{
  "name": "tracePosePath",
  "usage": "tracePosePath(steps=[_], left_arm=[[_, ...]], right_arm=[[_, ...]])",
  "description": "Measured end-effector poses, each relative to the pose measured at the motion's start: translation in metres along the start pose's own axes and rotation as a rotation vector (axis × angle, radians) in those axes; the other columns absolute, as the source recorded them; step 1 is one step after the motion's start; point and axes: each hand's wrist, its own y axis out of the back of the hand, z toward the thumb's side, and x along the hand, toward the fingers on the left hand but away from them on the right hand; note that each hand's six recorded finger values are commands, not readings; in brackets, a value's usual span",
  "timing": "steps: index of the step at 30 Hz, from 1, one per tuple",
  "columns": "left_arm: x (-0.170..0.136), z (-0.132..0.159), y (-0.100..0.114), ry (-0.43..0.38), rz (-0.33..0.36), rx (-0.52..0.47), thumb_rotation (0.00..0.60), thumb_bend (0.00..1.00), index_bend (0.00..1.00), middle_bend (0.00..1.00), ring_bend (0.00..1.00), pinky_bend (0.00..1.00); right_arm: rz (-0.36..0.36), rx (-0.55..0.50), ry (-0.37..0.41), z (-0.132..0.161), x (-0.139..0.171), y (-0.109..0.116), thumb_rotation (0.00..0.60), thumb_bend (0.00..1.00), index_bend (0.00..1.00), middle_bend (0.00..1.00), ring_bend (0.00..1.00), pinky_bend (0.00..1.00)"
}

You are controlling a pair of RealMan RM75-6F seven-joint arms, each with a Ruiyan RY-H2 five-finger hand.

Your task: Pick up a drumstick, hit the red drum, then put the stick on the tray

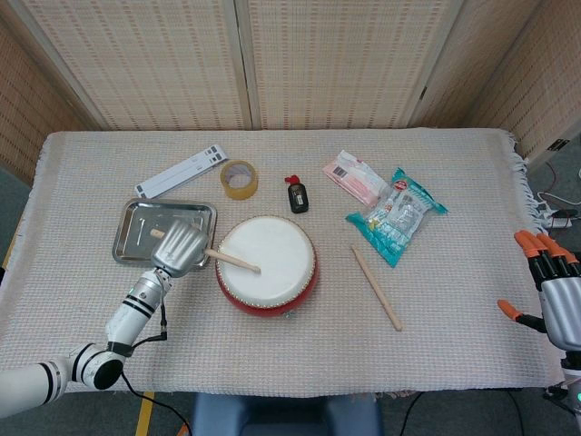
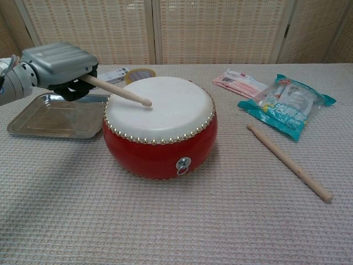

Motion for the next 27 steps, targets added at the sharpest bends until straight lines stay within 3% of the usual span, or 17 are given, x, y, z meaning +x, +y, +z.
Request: tracePosePath(steps=[6,9,13,16,18,24,27], left_arm=[[0.001,-0.002,0.0,0.03,-0.02,0.088,0.6,0.82,1.0,1.0,1.0,1.0],[0.001,-0.003,0.004,0.05,-0.023,0.009,0.6,0.81,1.0,1.0,1.0,1.0],[0.002,-0.005,0.01,0.074,-0.018,-0.195,0.6,0.81,1.0,1.0,1.0,1.0],[0.003,-0.005,0.01,0.078,-0.019,-0.272,0.6,0.81,1.0,1.0,1.0,1.0],[0.005,-0.004,0.008,0.079,-0.023,-0.265,0.6,0.81,1.0,1.0,1.0,1.0],[0.008,-0.004,0.001,0.086,-0.043,-0.091,0.6,0.81,1.0,1.0,1.0,1.0],[0.009,-0.005,0.004,0.097,-0.038,-0.07,0.6,0.81,1.0,1.0,1.0,1.0]], right_arm=[[-0.006,-0.004,-0.004,-0.002,0.002,0.001,0.6,0.09,0.05,0.09,0.04,0.2],[-0.004,-0.006,-0.009,-0.003,0.003,0.001,0.6,0.09,0.05,0.09,0.04,0.2],[-0.001,-0.006,-0.013,-0.004,0.004,0.0,0.6,0.09,0.05,0.09,0.04,0.2],[0.0,-0.005,-0.018,-0.006,0.004,0.0,0.6,0.09,0.05,0.09,0.04,0.2],[0.002,-0.006,-0.02,-0.006,0.004,-0.001,0.6,0.09,0.05,0.09,0.04,0.2],[0.006,-0.007,-0.027,-0.009,0.003,-0.002,0.6,0.09,0.05,0.09,0.04,0.2],[0.005,-0.01,-0.024,-0.009,0.003,-0.002,0.6,0.09,0.05,0.09,0.04,0.2]])
